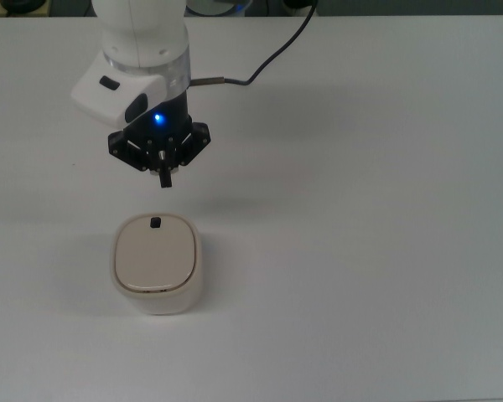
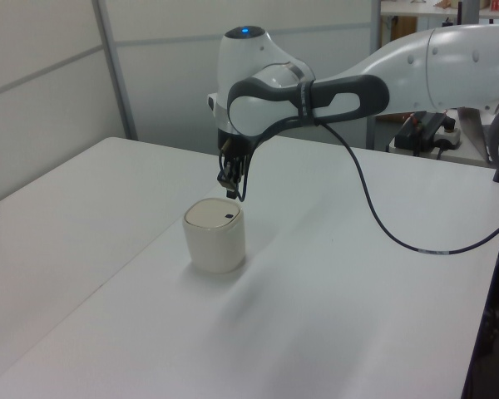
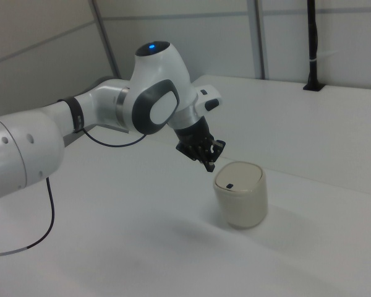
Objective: Open the trash can
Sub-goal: 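Lower the gripper onto the dark tab at the lid's edge, then lift the gripper upward, flipping the lid open by its tab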
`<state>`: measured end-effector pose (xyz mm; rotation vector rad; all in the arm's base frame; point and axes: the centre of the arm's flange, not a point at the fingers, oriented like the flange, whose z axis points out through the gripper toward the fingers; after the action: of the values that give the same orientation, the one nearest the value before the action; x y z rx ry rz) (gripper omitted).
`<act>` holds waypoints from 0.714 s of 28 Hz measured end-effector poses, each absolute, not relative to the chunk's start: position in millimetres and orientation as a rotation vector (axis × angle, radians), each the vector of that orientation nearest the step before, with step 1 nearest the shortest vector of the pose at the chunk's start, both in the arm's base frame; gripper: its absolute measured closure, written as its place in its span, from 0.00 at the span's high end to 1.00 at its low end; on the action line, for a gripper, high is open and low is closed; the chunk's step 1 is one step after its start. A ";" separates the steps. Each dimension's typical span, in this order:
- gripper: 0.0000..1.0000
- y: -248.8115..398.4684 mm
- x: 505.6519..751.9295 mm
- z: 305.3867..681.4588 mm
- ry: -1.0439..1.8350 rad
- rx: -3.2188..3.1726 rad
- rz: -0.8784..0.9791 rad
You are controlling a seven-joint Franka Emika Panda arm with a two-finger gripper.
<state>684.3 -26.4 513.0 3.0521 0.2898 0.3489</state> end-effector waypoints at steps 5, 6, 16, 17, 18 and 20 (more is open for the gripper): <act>0.01 -42.5 694.5 499.2 0.240 3.043 0.405; 0.01 -46.1 696.7 496.1 0.229 3.040 0.419; 0.01 -59.9 708.9 464.3 0.171 3.042 0.431; 0.01 -59.9 709.2 462.6 0.171 3.043 0.428; 0.01 -59.9 709.5 461.2 0.171 3.043 0.425; 0.01 -59.9 709.9 459.0 0.170 3.044 0.420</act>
<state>709.9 -59.9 459.0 3.0444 0.1703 0.4204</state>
